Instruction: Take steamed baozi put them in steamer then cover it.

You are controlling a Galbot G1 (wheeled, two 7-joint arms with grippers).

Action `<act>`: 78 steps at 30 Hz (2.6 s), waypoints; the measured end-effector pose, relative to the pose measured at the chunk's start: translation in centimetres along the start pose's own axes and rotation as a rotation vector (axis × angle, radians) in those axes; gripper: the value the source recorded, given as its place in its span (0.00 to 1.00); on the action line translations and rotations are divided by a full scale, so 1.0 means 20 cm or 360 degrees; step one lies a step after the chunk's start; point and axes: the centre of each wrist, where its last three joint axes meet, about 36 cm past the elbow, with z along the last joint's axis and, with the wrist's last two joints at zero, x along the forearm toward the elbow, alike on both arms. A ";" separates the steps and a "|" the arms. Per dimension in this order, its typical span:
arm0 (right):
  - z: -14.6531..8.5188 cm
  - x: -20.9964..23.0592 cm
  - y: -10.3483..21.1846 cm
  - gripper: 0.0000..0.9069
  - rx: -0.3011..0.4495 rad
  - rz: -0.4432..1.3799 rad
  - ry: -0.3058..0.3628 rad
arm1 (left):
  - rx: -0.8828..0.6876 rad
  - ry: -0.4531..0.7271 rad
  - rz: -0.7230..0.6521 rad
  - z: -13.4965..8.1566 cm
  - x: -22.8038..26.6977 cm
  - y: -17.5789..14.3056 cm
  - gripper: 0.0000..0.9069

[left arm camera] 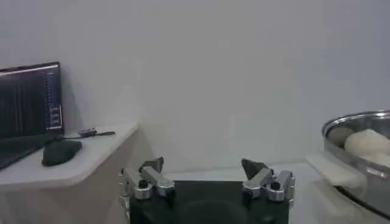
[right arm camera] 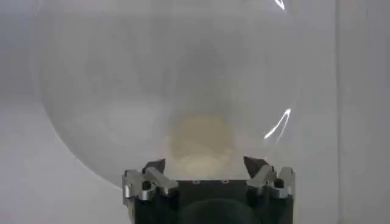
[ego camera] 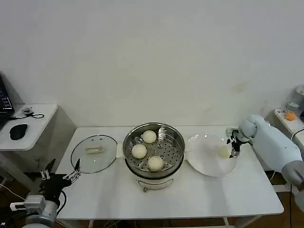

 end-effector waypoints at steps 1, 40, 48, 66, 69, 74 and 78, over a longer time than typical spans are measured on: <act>0.00 0.00 0.00 0.87 -0.0003 0.0000 0.0001 | 0.0001 0.0000 0.0000 0.00 0.00 0.00 1.00; -0.24 0.64 -0.20 0.67 0.0092 0.0256 -0.0151 | -0.0001 -0.0023 0.0014 -0.02 0.02 -0.03 1.00; -0.64 1.07 -0.17 0.67 0.0251 0.0393 -0.0355 | -0.0001 -0.0036 0.0025 -0.03 0.01 -0.05 1.00; -1.28 1.05 0.20 0.68 0.0159 0.0102 -0.0584 | 0.0001 -0.0038 0.0005 -0.02 0.04 -0.06 1.00; -1.32 0.99 0.24 0.68 0.0136 0.0058 -0.0558 | 0.0005 -0.0041 0.0003 -0.02 0.04 -0.06 1.00; -1.36 0.90 0.27 0.68 0.0114 0.0004 -0.0517 | 0.0008 -0.0040 -0.0002 -0.01 0.03 -0.06 1.00; -1.38 0.84 0.28 0.68 0.0100 -0.0018 -0.0485 | 0.0006 -0.0042 -0.0004 -0.01 0.03 -0.06 1.00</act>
